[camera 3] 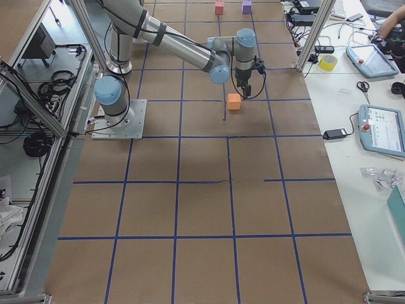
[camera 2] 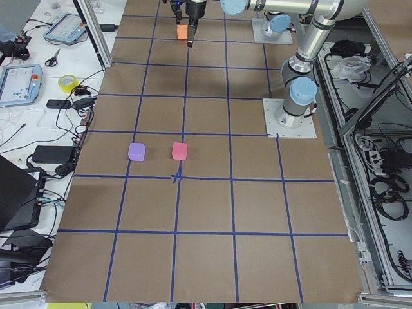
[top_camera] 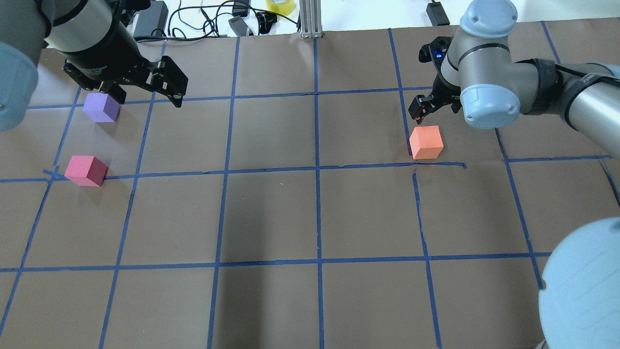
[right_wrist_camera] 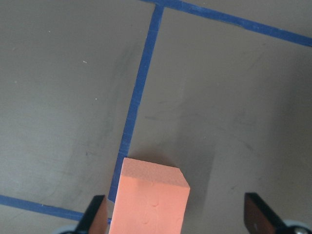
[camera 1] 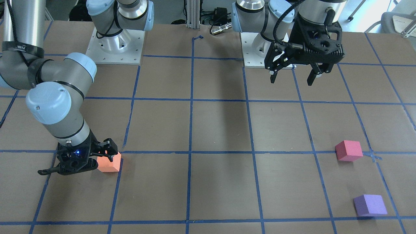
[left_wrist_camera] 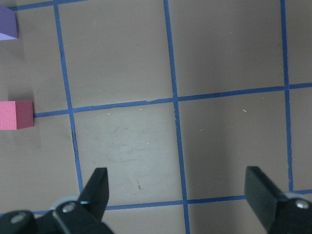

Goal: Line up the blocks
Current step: 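Lower the right gripper onto the orange cube and close on it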

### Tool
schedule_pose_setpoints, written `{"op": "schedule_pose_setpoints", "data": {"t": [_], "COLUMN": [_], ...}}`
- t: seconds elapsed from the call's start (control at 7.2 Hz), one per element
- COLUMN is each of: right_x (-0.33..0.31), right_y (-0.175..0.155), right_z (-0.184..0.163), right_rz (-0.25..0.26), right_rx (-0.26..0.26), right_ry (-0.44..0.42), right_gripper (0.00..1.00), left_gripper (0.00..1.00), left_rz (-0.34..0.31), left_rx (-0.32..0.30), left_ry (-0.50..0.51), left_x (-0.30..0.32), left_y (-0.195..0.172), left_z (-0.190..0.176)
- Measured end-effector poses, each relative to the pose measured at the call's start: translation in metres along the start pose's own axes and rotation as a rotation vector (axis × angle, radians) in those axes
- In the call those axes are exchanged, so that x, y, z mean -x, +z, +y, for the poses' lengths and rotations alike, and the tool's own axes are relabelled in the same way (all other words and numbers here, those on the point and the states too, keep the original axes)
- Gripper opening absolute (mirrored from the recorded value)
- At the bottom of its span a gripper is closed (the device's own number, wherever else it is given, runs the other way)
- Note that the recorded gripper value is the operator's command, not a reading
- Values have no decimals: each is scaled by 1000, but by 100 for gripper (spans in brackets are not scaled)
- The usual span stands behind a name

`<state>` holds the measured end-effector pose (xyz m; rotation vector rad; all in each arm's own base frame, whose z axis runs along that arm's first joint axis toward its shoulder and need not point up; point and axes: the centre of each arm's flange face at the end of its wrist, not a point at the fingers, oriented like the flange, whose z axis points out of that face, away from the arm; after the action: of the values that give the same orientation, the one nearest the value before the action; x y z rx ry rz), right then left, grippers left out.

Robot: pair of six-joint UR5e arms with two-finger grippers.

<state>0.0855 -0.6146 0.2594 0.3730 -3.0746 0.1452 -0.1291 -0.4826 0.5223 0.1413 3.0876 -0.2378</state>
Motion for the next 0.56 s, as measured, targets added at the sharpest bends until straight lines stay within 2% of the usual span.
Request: {"op": "schedule_pose_setpoints", "data": {"t": [0.28, 0.56], "right_x": [-1, 0], "right_y": [10, 24], "right_z": [-1, -2], "right_rz": [-12, -20], "right_rx": [12, 35], "right_ry": [85, 122], "right_gripper": [100, 100], "left_gripper": [100, 100], "left_rz": [0, 1], "left_rx": [1, 2], "left_ry": [1, 1], "left_x": [-1, -1], "left_y": [0, 1], "left_z": [0, 0]}}
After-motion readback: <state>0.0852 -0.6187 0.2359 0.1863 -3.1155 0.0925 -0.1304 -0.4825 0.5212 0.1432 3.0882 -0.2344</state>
